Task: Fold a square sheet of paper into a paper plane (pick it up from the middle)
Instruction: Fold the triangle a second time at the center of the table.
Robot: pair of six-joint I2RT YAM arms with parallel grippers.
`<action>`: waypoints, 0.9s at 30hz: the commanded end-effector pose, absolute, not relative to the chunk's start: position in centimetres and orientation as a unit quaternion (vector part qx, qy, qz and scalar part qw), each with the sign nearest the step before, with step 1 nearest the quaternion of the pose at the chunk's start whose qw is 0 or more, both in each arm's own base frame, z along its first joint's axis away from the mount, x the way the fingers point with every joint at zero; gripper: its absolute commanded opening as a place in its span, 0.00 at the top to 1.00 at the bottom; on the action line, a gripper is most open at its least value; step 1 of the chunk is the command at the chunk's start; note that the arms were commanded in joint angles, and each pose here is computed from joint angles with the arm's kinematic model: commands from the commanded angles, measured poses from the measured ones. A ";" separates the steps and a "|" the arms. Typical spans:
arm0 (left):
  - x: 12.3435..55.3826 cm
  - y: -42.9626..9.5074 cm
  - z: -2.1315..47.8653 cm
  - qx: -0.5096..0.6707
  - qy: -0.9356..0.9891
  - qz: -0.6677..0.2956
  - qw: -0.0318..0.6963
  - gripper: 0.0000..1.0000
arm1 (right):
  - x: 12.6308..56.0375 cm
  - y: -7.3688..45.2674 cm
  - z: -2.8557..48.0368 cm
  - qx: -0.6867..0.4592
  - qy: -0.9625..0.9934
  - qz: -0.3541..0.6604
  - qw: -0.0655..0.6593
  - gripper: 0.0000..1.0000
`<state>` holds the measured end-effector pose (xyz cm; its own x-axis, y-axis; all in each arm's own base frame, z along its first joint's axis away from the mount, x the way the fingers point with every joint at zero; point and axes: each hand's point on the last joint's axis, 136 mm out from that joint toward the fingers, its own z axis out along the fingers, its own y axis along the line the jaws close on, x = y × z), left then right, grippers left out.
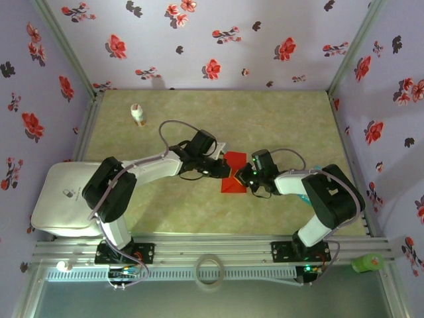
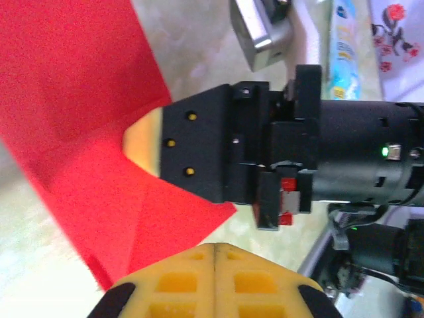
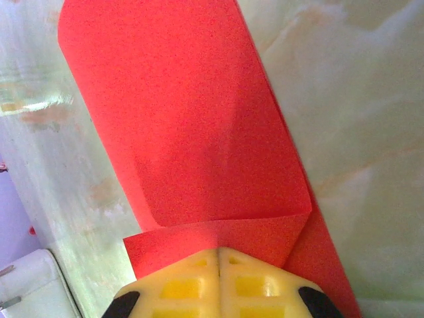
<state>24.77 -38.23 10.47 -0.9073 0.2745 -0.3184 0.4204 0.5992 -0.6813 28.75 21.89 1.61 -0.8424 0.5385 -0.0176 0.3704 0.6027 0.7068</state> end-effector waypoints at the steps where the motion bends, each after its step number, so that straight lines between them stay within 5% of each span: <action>1: 23.7 -39.2 9.2 0.181 0.883 -0.432 0.034 1.00 | 27.0 19.9 -0.9 0.274 0.904 0.315 0.092 1.00; 27: 23.1 -38.2 3.0 0.175 0.913 -0.368 -0.019 1.00 | 26.8 19.7 -1.0 0.274 0.907 0.306 0.090 1.00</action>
